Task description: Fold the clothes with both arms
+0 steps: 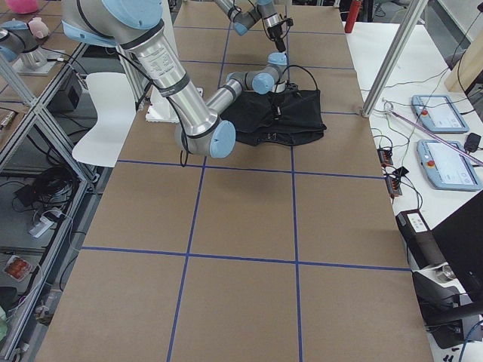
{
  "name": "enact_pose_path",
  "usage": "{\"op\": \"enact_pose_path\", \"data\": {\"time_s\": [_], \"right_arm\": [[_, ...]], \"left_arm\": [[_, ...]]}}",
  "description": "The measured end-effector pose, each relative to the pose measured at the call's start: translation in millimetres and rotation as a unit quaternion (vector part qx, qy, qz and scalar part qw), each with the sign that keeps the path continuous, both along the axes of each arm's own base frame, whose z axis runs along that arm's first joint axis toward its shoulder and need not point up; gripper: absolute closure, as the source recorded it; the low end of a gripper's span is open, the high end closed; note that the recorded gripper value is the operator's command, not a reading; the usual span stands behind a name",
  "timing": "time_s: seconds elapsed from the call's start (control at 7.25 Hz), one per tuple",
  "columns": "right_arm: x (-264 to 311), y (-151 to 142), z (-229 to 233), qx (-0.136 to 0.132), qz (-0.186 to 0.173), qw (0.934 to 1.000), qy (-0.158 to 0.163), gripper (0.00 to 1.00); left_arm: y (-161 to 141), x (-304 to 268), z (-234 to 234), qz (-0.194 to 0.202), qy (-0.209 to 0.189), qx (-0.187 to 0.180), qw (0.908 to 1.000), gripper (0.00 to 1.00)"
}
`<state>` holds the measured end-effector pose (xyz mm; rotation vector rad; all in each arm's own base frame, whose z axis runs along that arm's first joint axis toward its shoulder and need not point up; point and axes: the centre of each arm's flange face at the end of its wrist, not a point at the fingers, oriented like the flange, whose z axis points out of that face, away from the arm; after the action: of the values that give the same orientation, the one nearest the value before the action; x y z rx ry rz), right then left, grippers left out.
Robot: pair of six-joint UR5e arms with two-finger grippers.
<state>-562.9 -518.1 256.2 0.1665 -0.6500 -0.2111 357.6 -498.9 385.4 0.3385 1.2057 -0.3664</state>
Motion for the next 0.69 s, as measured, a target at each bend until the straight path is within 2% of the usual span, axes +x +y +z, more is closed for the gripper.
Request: {"op": "enact_pose_path", "data": {"time_s": [0.41, 0.69], "right_arm": [[16.8, -13.3, 0.1, 0.004, 0.001, 1.0000, -0.003, 1.00], [33.3, -2.4, 30.6, -0.003, 0.005, 1.0000, 0.005, 1.00]], "left_arm": [[-0.1, 0.0, -0.2, 0.000, 0.000, 0.000, 1.0000, 0.01], [0.0, -0.2, -1.8, -0.001, 0.002, -0.001, 1.0000, 0.01]]}}
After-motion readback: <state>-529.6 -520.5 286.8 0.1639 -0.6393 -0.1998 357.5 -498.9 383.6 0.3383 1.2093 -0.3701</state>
